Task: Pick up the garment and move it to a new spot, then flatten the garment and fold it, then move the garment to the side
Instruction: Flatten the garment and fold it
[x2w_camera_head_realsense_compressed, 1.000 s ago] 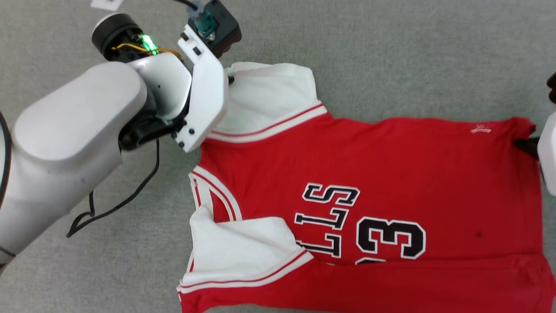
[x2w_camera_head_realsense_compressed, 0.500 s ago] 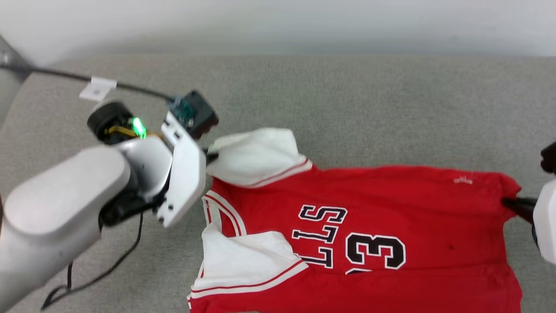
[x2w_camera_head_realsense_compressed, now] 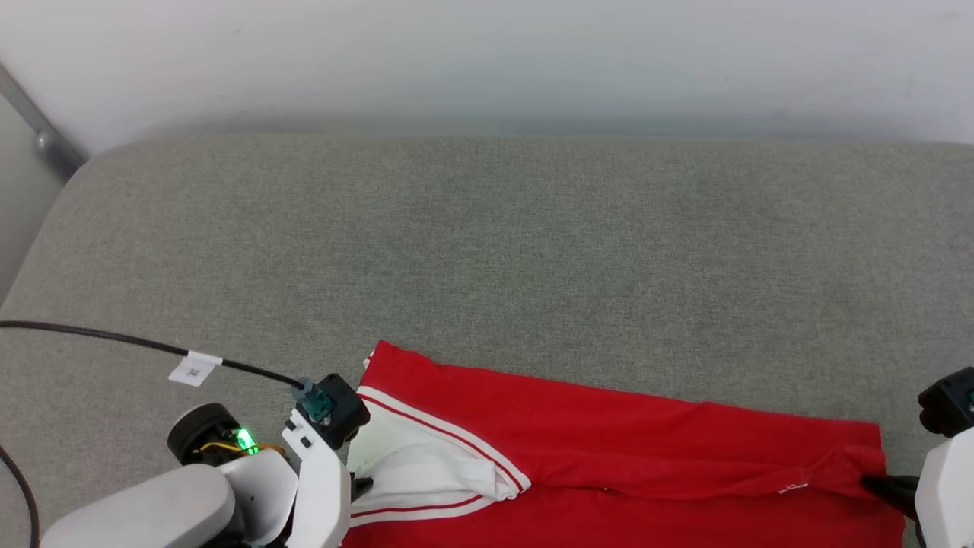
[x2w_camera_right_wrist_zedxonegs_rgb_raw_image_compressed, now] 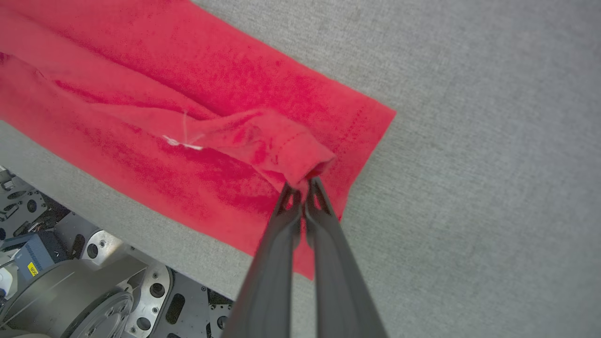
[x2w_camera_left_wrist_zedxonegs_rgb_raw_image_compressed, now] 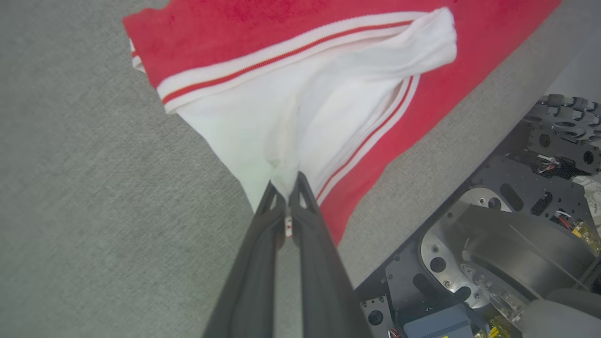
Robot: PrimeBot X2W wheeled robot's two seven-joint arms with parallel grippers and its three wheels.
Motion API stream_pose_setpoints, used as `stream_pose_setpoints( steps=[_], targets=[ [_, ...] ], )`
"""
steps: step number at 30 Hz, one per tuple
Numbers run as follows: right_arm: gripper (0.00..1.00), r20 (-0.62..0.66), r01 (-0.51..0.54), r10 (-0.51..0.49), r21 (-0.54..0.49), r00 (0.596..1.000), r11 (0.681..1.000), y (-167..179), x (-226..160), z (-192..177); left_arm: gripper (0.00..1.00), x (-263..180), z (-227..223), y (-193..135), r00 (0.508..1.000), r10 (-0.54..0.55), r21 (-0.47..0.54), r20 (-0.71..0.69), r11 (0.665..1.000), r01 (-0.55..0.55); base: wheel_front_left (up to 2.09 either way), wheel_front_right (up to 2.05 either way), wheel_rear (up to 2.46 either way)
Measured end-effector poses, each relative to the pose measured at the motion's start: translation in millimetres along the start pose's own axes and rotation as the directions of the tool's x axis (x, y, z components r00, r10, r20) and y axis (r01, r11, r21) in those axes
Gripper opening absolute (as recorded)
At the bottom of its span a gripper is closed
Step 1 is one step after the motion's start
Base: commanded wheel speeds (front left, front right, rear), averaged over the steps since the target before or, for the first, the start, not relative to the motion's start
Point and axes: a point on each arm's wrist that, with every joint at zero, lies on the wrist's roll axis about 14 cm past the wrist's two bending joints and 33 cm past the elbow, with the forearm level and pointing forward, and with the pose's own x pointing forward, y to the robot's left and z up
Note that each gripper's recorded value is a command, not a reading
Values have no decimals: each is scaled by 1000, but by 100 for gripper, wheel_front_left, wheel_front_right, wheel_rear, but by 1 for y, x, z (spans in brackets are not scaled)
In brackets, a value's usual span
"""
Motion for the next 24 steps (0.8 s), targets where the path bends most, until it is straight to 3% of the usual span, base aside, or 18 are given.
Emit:
stream_pose_setpoints(
  steps=[10,11,12,13,17,20,24],
  targets=[
    [0,-118,-9,13,35,993,999,4,24,-40,0,33,-39,-10,996,-52,-117,-67,992,44,0,0,0],
    [16,-105,-9,14,39,994,999,4,25,-38,82,34,-37,-9,998,-45,-119,-54,992,39,0,0,0],
    [45,-87,-9,13,41,996,999,4,25,-35,100,35,-33,-8,999,-38,-114,-32,993,34,0,0,0],
    [100,-64,-8,11,40,998,999,4,24,-31,100,34,-28,-6,1000,-28,-109,-6,994,28,0,0,0],
    [100,61,0,-1,24,998,1000,3,13,-6,100,22,0,6,988,58,-69,146,996,-48,0,0,0],
    [100,169,12,-14,16,985,1000,0,-4,16,100,5,28,17,943,145,-61,300,989,-133,0,0,0],
    [100,315,50,-56,27,947,998,-12,-27,44,100,-23,72,31,789,258,-70,558,962,-265,0,0,0]
  ],
)
